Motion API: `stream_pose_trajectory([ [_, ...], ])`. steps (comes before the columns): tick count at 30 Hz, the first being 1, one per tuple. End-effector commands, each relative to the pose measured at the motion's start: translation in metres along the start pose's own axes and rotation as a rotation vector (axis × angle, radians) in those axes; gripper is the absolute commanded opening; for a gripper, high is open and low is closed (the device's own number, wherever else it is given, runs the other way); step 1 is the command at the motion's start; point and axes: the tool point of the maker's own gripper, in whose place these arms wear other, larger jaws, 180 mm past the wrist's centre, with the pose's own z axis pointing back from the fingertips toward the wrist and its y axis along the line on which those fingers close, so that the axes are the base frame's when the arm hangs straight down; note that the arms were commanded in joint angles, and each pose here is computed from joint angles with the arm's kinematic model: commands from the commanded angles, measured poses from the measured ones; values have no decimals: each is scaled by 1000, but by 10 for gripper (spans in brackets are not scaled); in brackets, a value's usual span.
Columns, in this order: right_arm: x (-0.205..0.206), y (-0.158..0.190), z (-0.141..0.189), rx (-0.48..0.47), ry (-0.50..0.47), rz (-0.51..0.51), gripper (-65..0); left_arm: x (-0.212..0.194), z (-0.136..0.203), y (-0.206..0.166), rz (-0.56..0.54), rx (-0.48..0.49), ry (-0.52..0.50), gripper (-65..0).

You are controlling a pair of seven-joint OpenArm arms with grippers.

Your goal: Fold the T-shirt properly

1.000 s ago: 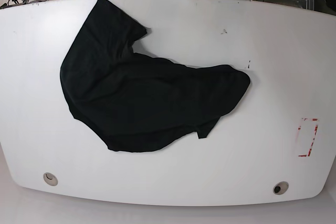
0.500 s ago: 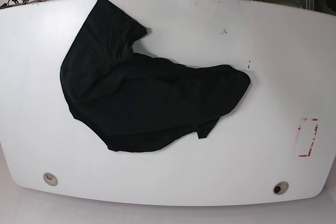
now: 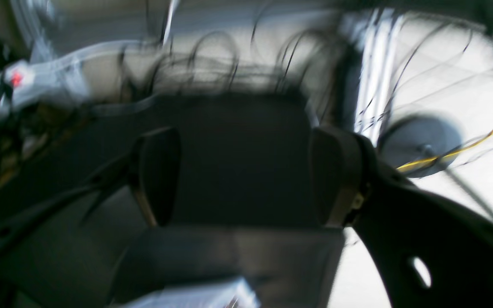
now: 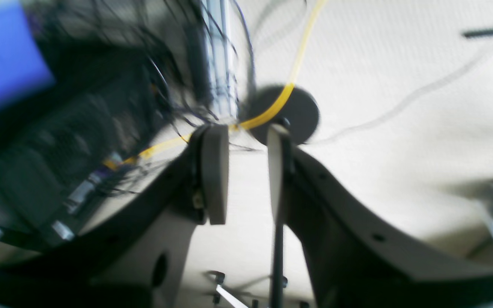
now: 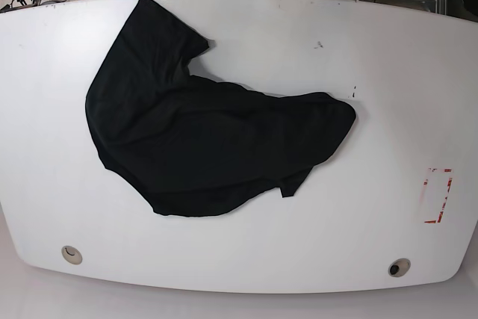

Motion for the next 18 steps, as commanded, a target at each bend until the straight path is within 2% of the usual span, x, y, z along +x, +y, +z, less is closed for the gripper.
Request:
stream_pose_trajectory([
  [1,-2,-14,9,-34,-34,8,-510,11,6,11,-15,26,-55,-214],
  [18,1,-32,34,-107,-111,73,-522,3,20,10,-37,24,-86,-215],
])
